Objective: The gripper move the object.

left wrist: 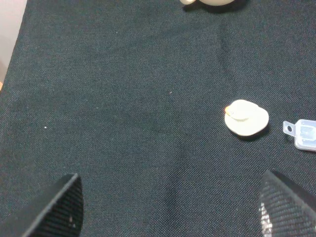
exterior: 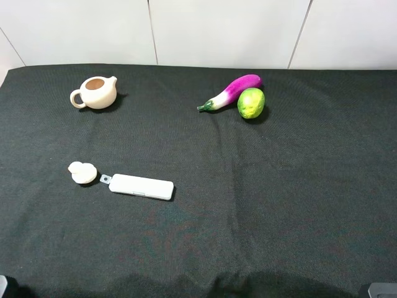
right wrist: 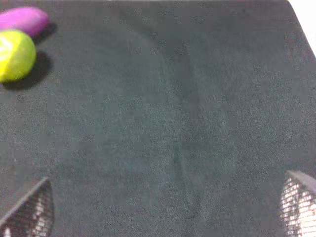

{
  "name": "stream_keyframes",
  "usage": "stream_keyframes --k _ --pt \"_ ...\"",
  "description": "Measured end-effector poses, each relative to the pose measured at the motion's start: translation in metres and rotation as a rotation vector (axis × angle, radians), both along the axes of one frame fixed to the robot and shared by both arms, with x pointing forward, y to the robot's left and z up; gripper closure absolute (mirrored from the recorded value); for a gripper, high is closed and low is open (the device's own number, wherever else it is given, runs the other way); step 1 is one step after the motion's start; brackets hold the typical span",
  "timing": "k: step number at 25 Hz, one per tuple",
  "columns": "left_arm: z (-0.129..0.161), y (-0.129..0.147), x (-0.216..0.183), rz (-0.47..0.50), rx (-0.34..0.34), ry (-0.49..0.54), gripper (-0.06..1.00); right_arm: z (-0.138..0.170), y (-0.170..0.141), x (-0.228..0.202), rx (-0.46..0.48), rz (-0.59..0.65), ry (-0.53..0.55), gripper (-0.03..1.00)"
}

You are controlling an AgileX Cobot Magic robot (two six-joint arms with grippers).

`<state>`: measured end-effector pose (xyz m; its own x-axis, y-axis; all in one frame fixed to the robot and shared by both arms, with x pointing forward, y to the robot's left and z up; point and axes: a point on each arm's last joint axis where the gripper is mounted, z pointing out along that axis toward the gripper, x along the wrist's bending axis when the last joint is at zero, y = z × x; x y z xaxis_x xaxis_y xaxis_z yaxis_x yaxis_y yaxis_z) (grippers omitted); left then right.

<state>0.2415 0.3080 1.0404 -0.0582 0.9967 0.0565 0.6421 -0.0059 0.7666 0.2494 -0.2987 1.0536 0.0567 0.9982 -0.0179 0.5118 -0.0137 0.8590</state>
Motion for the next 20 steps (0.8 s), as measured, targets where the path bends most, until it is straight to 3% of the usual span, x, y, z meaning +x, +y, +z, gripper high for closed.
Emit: stream_keyframes --k 7,20 --pt "0.000 0.000 0.000 0.000 0.000 0.000 0.18 0.001 0.004 -0.014 -0.007 0.036 -0.102 0.27" --pt "0.000 0.000 0.000 0.000 0.000 0.000 0.18 0.001 0.005 -0.015 -0.009 0.100 -0.108 0.27"
